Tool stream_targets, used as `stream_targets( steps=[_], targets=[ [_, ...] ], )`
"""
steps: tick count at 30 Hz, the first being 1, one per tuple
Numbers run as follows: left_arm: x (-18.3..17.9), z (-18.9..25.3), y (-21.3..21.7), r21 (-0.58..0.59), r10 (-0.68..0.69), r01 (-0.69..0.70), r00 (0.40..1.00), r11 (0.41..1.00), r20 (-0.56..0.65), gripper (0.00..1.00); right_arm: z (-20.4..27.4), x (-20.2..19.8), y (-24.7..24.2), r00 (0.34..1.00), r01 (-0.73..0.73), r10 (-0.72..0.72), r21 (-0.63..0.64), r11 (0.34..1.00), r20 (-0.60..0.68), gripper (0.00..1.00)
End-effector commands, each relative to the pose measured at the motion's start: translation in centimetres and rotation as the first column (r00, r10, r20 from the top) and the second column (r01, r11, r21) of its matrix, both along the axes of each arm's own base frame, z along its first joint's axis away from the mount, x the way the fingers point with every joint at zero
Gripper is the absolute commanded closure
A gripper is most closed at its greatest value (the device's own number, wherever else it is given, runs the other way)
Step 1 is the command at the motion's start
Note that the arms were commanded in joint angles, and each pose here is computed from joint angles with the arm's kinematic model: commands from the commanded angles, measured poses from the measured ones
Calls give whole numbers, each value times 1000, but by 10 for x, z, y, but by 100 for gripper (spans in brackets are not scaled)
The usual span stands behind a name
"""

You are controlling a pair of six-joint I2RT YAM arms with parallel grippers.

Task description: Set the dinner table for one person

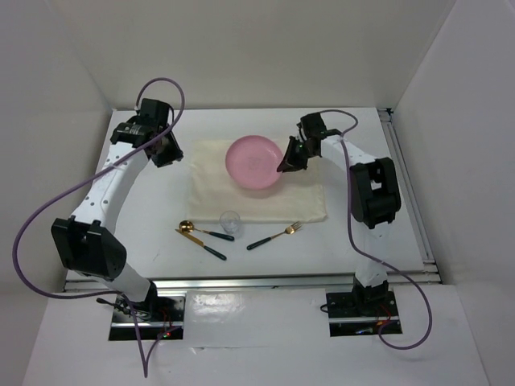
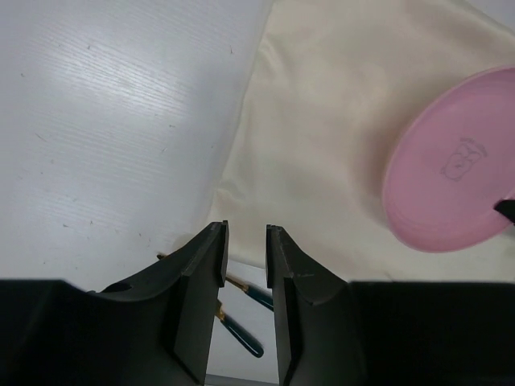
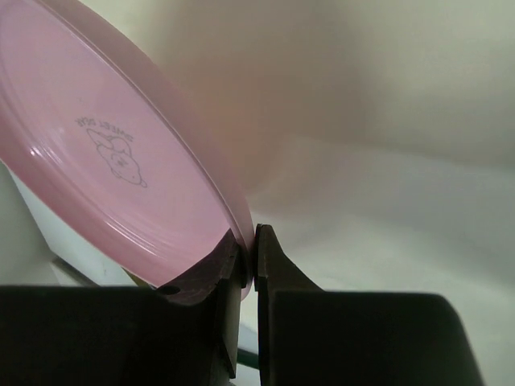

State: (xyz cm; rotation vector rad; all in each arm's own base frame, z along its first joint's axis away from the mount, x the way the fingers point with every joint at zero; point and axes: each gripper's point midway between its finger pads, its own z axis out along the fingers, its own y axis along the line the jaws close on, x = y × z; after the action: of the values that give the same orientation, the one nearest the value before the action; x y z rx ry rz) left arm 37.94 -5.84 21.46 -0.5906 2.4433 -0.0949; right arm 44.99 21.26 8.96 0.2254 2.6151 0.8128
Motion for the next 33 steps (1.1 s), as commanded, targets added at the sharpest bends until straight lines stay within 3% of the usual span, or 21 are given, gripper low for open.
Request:
stream_targets(
  steps=[1,15,16,17,20,26,30,33],
  targets=[
    [-2,9,9,14,36,-37,999,999,33,57,4,-1,5,999,-42,43,38,998,-29,100],
    [-3,-3,5,9,6,-6,1000,1000,-7,58,-45,-14,8,989,-30,25,-28,999,-147,99],
    [-3,-3,5,9,6,-6,1000,1000,-7,58,-49,-15,8,987,-30,25,-31,999,-156,96],
    [-4,-3,5,15,-2,2,1000,1000,-8,58,-49,-15,8,987,-30,25,-31,999,-156,86],
    [-4,-3,4,7,-7,7,1000,1000,-9,58,-48,-13,9,990,-28,21,-50,998,-142,78],
    [-4,-3,0,-10,-19,19,1000,1000,-12,58,-29,-11,10,996,-16,8,-89,996,-94,36],
    [-3,9,-4,-5,-86,86,996,996,7,58,7,-5,1,1000,7,-7,-123,992,-1,33],
    [-1,22,-3,25,-89,89,996,996,8,58,50,-7,-6,993,48,-30,-167,985,111,18]
  ],
)
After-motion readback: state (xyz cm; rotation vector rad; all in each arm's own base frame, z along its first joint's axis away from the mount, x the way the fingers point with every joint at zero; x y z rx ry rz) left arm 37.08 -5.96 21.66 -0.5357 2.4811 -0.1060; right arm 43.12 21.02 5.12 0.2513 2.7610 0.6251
